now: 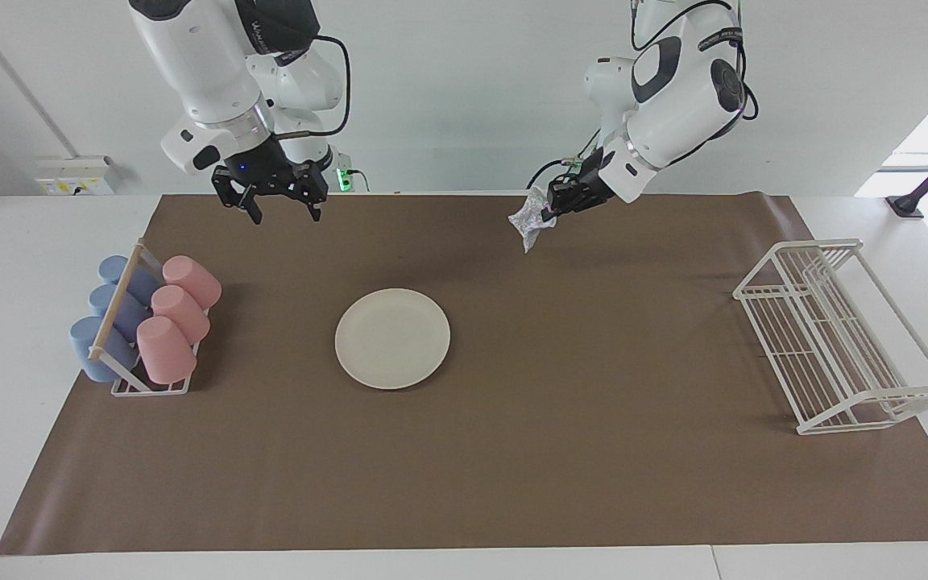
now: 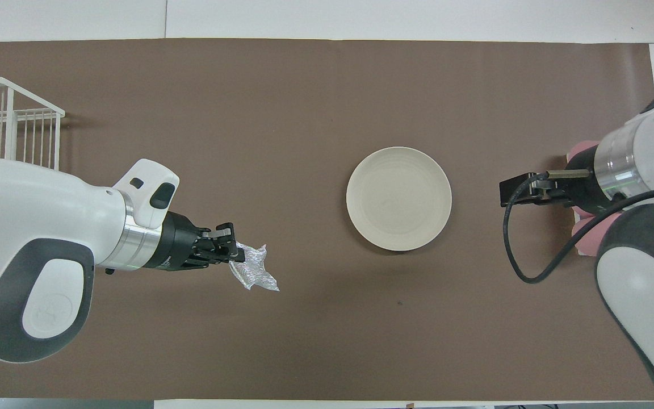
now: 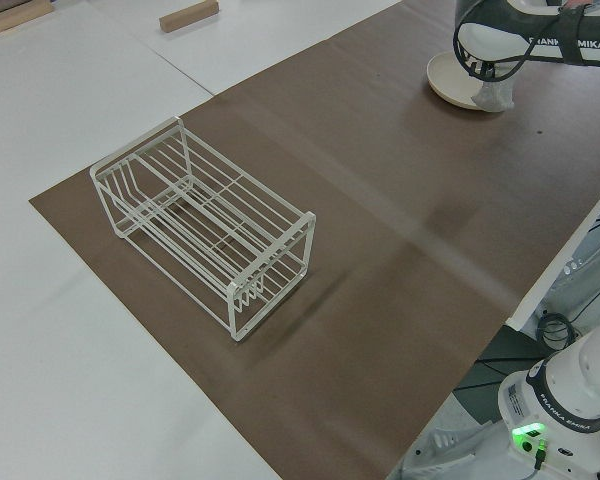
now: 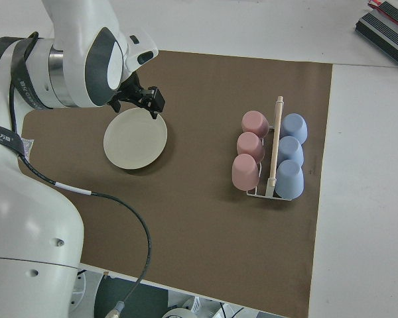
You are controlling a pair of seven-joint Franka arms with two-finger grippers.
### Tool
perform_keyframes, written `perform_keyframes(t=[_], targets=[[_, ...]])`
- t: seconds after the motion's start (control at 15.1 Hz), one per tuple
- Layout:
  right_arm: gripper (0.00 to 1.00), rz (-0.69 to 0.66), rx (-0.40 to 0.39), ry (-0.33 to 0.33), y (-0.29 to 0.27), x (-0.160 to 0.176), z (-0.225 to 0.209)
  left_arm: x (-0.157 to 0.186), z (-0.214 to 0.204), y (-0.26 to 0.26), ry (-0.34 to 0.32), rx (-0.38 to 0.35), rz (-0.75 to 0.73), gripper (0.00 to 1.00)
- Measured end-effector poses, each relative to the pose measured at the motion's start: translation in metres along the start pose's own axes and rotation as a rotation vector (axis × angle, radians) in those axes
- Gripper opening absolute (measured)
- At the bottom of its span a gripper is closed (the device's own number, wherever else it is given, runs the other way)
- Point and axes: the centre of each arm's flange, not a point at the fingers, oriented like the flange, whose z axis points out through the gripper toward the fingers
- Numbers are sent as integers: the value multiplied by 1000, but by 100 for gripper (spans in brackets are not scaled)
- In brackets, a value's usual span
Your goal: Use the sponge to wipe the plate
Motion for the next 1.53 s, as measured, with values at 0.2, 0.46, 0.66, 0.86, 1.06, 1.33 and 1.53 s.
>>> perform_keyframes(t=[0.2, 0.46, 0.66, 0.86, 1.06, 1.33, 1.53], targets=[[100, -60, -4, 3, 9, 5, -7, 4, -3, -5, 13, 159, -6, 6], [100, -77, 1, -12, 21, 20, -6, 2, -7, -26, 18, 407, 18, 6], [100, -125, -57, -20, 27, 30, -9, 4, -14, -36, 26, 607, 33, 6], [100, -149, -103, -64, 50, 30, -13, 12, -4, -28, 26, 821, 63, 6], [100, -120, -100, -67, 76, 31, -16, 23, 15, -30, 38, 1019, 87, 6], [100, -99, -100, -87, 85, 24, -19, 43, 23, -47, 42, 1267, 138, 6], [100, -51, -97, -88, 110, 23, -20, 59, 6, -63, 58, 1428, 184, 6]])
